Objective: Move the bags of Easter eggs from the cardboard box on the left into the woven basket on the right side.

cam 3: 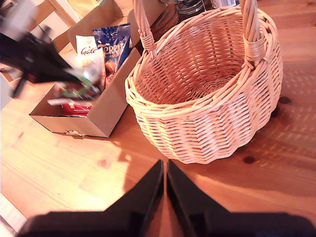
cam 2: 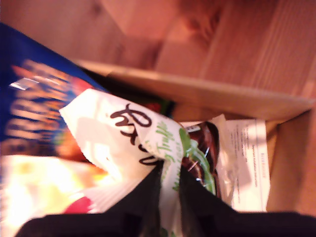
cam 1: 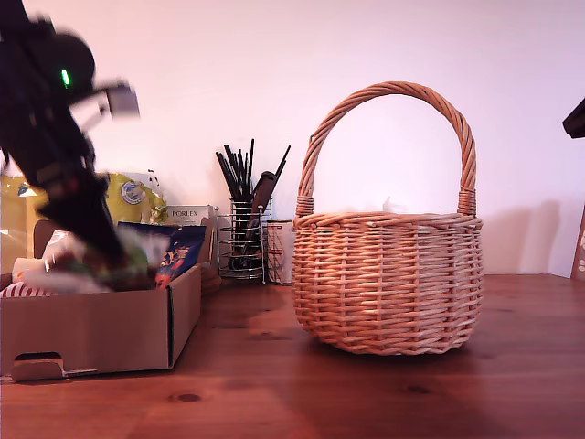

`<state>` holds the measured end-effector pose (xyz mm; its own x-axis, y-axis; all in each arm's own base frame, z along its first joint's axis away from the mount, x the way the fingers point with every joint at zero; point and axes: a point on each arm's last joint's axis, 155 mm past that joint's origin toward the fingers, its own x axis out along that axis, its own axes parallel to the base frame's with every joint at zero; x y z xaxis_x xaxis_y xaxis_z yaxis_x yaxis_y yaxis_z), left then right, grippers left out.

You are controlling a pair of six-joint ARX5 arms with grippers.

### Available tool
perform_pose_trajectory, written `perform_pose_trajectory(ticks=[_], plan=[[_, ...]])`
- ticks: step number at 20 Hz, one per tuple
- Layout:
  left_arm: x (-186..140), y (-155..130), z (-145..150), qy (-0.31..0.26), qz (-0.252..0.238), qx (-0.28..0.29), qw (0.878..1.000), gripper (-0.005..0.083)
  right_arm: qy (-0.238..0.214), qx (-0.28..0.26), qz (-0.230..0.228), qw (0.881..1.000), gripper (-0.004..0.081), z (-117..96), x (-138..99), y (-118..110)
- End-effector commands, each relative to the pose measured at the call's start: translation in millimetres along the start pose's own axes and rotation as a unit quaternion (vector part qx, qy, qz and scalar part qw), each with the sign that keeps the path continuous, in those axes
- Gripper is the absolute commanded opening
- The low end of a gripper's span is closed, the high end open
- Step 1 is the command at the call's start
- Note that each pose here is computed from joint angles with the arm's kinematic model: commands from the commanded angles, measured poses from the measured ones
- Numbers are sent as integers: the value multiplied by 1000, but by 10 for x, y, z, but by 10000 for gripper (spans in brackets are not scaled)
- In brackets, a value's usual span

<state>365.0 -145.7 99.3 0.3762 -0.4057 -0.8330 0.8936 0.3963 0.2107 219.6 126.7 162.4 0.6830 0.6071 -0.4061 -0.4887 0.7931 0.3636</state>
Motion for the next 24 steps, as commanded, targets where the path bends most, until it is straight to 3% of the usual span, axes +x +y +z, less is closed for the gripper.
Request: perform_pose_trajectory(ticks=[1, 5, 10, 16, 20, 24], plan=[[-89, 11, 84, -10, 9, 6, 1000, -23, -8, -9, 4, 1000, -12, 53, -15, 32], [-236, -57, 234, -31, 11, 0, 999, -23, -8, -9, 4, 1000, -12, 53, -15, 32], [-504, -357, 737, -114, -12, 23, 993, -23, -8, -9, 4, 1000, -12, 53, -15, 32], [-805, -946, 1480, -239, -82, 65, 965, -23, -8, -9, 4, 1000, -12, 55, -15, 33], [-713, -1158, 2045, -303, -75, 95, 945, -23, -8, -5, 5, 1000, -12, 57, -15, 38], [-332, -1182, 2382, -330, -40, 114, 936, -23, -8, -5, 9, 1000, -12, 57, -15, 51]])
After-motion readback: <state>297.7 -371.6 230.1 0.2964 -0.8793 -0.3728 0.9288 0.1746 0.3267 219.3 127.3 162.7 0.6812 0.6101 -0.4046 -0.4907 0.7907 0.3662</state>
